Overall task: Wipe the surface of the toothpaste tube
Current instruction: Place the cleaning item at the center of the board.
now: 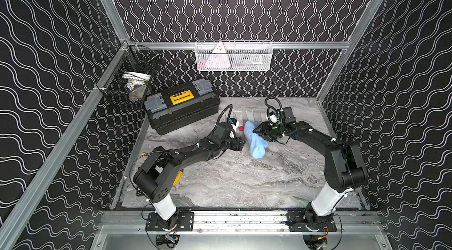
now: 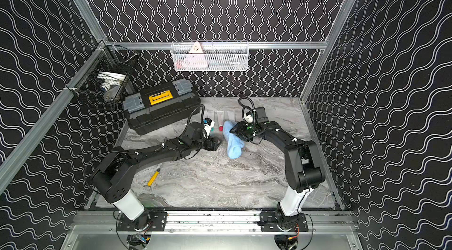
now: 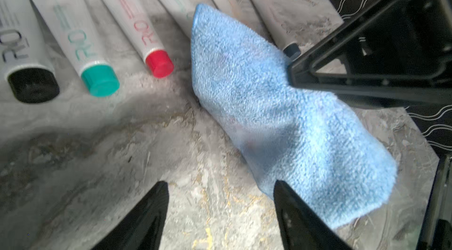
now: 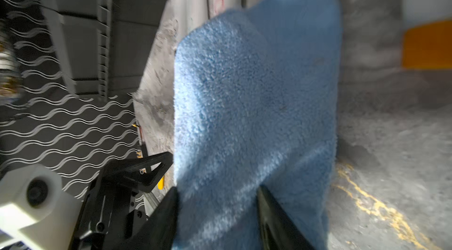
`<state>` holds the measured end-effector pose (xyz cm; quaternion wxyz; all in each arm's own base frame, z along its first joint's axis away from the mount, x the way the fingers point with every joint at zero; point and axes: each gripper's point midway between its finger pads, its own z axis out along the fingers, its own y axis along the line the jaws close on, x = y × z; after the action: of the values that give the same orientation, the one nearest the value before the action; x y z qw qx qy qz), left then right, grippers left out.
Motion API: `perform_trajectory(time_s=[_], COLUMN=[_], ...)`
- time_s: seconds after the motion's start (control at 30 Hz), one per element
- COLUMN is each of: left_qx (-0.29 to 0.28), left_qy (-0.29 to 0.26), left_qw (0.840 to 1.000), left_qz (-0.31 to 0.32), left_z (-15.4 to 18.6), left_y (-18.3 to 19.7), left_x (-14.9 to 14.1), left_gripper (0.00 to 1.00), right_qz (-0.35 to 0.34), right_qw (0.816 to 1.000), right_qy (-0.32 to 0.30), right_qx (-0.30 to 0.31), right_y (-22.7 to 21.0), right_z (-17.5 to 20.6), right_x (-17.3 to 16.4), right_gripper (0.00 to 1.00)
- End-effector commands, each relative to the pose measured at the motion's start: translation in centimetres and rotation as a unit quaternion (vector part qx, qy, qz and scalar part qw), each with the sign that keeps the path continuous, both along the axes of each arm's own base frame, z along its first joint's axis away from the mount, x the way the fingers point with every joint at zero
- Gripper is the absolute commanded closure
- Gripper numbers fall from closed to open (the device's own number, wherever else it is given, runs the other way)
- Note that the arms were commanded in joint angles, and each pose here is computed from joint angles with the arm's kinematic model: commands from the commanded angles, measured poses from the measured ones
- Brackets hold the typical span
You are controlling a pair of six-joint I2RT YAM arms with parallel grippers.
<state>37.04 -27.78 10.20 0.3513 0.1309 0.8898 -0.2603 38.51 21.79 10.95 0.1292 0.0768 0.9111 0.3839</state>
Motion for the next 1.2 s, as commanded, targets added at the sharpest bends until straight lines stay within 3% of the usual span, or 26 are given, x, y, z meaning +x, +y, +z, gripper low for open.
perform_trajectory(time_s=[0.0,0.23,0.4,0.43,0.6,0.7,0.93,1.17], left_qx=[-0.038,-0.086,-0.110,-0.113,-0.115,-0.109,-0.089,-0.048], left_qy=[-0.023,-0.001,0.023,0.027,0.027,0.030,0.039,0.066], left_qw=[0.999,0.992,0.990,0.989,0.990,0.990,0.993,0.996], left_qz=[-0.026,-0.090,-0.090,-0.092,-0.084,-0.083,-0.060,-0.040], left_z=[0.4,-1.5,-2.8,-3.0,-3.2,-3.2,-1.7,-1.1], left_y=[-1.2,-3.7,-4.9,-5.1,-4.8,-4.4,-2.6,-0.2], left_x=[-0.1,-1.1,-0.5,-0.5,-0.7,-1.0,-2.5,-4.5], left_gripper=[0.27,0.21,0.23,0.29,0.78,0.97,1.00,1.00], right_qz=[0.004,0.008,0.007,0.008,0.013,0.013,0.009,-0.033], right_qw=[0.999,0.999,0.999,0.999,0.999,0.999,0.999,0.994], right_qy=[0.013,0.028,0.040,0.041,0.048,0.038,0.007,-0.068], right_qx=[-0.031,-0.028,-0.021,-0.019,-0.021,-0.029,-0.048,-0.073], right_y=[-0.4,-0.4,-0.4,-0.4,-0.5,-0.8,-2.2,-5.6], right_z=[-1.4,-2.7,-3.5,-3.5,-3.5,-2.8,0.5,6.9], right_x=[-0.4,-1.2,-2.1,-2.2,-2.8,-2.9,-3.0,-2.2], right_gripper=[0.42,0.40,0.41,0.41,0.43,0.43,0.44,0.43])
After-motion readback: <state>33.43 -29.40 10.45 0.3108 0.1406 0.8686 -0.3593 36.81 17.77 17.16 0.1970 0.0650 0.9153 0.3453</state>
